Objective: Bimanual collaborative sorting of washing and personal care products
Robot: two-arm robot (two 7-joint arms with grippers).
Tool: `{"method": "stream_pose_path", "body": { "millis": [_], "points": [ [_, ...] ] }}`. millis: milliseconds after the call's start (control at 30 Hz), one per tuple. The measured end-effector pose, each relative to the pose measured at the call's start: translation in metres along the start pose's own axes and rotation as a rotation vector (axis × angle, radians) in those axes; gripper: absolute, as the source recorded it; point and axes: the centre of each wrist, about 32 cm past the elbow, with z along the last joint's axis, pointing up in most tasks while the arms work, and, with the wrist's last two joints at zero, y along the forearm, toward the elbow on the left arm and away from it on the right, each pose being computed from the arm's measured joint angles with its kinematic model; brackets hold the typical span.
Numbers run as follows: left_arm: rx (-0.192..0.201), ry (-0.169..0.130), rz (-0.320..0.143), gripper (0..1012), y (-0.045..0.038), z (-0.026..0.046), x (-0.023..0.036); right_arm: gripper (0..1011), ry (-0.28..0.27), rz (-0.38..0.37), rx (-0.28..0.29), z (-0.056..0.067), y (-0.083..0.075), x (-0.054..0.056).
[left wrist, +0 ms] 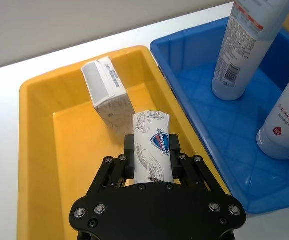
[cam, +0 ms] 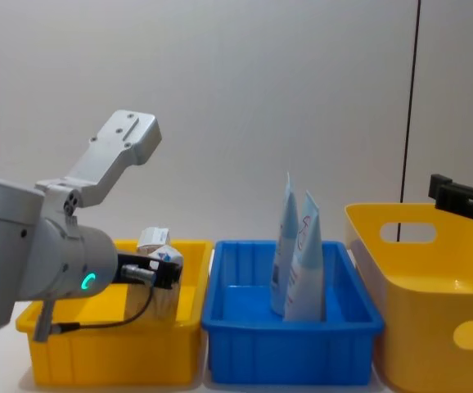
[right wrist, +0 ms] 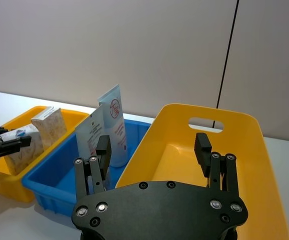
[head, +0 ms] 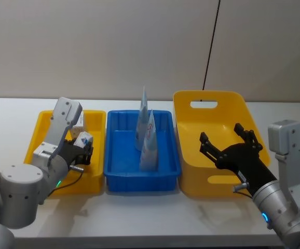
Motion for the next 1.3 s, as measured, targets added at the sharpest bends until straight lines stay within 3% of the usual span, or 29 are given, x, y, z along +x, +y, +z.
{"method": "stream_pose_path", "body": {
  "millis": [100,267,500,733,900,1100,1300],
  "points": [
    [-0.005,-0.013,-0.006,343,0.0002,0.0027,0.0019,1003,0.0,0.0,0.0,0.0,0.0,0.0],
    [-0.023,-0.061,-0.023,343,0.0029,0.0153,0.0086,1003,0.0,0.0,0.0,0.0,0.0,0.0],
    [-0.048,-0.15,-0.042,343,0.011,0.0411,0.0207,1003,0.0,0.0,0.0,0.0,0.0,0.0],
    [-0.077,-0.213,-0.064,343,0.02,0.0633,0.0296,1003,0.0,0.0,0.0,0.0,0.0,0.0],
    [-0.096,-0.248,-0.094,343,0.0271,0.078,0.0354,1003,0.0,0.0,0.0,0.0,0.0,0.0],
    [-0.11,-0.277,-0.139,343,0.0332,0.0893,0.0404,1003,0.0,0.0,0.0,0.0,0.0,0.0],
    [-0.124,-0.3,-0.213,343,0.0387,0.0982,0.0448,1003,0.0,0.0,0.0,0.0,0.0,0.0]
  ]
}}
